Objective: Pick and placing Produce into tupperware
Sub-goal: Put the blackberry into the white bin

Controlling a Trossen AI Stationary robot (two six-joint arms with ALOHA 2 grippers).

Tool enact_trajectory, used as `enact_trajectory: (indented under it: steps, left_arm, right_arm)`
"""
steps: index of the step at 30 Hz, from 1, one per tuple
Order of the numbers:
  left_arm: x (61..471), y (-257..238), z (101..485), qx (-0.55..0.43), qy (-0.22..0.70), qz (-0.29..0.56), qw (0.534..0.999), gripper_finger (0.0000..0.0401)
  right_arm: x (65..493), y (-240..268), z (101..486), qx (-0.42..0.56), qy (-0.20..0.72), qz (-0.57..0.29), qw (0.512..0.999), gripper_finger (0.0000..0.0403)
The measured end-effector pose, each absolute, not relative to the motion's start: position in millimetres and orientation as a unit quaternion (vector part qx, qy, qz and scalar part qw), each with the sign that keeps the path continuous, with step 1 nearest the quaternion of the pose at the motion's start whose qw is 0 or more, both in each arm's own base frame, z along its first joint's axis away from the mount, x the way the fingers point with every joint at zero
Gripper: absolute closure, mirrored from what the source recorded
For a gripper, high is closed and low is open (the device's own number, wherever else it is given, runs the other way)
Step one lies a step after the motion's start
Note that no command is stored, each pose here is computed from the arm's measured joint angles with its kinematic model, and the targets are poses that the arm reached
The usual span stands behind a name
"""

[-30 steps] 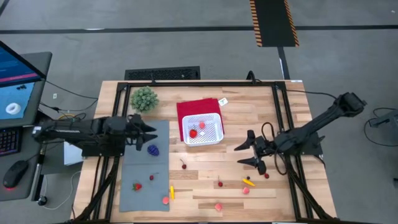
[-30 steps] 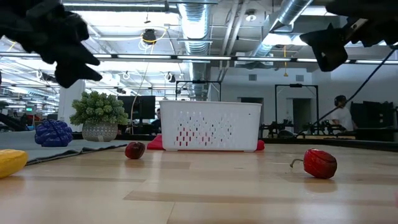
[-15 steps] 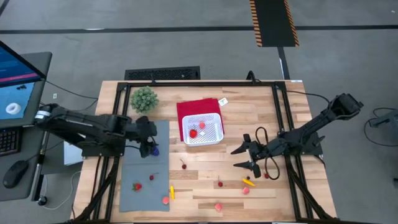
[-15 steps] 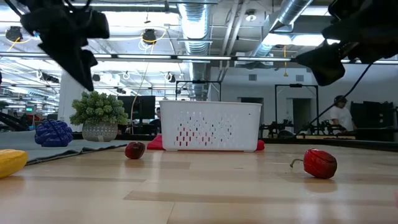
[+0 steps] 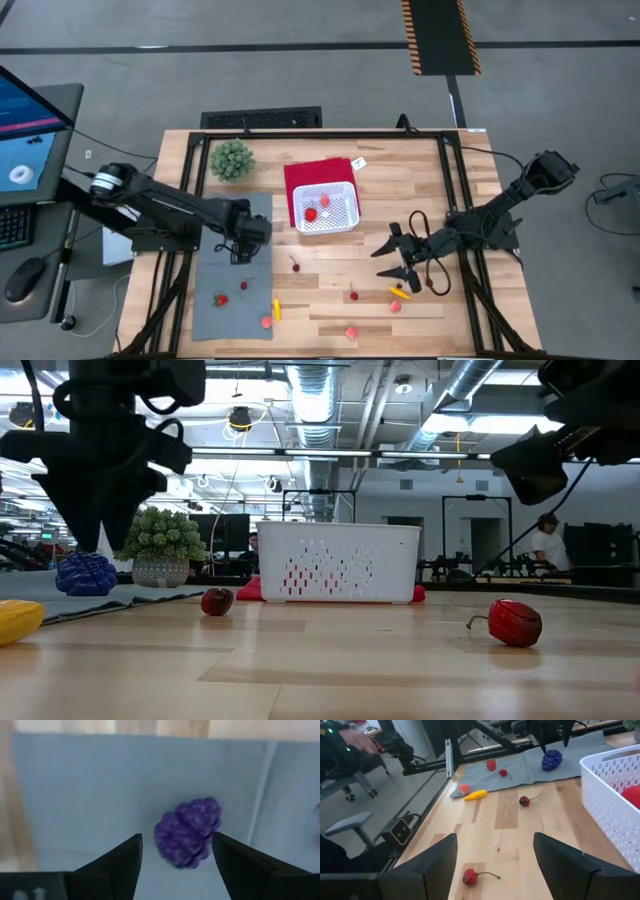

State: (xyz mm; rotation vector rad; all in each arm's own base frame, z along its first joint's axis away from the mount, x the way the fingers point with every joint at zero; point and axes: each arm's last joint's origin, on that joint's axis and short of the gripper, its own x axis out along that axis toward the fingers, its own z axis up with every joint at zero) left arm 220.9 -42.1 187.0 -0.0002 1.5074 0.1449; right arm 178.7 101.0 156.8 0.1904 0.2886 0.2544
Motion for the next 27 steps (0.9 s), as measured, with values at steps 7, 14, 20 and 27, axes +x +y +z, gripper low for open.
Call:
enact_trajectory:
  steps: [7, 14, 20, 27]
  left_arm:
    - [228.2, -50.7, 176.8, 0.019, 0.731, 0.061, 0.679, 0.0170]
    - [232.1, -56.6, 169.4, 0.024, 0.743, 0.056, 0.667, 0.0170]
    - [237.6, -58.1, 169.2, 0.012, 0.721, 0.058, 0.690, 0.0170]
    - [235.9, -57.9, 163.4, 0.006, 0.716, 0.056, 0.696, 0.0170]
  right_arm:
    - [178.7, 100.7, 156.7, 0.098, 0.143, 0.121, 0.977, 0.0117]
    - [178.8, 100.7, 156.7, 0.097, 0.144, 0.121, 0.977, 0.0117]
    - [178.7, 100.7, 156.6, 0.097, 0.144, 0.121, 0.977, 0.0117]
    - [178.7, 100.7, 156.6, 0.097, 0.144, 0.121, 0.977, 0.0117]
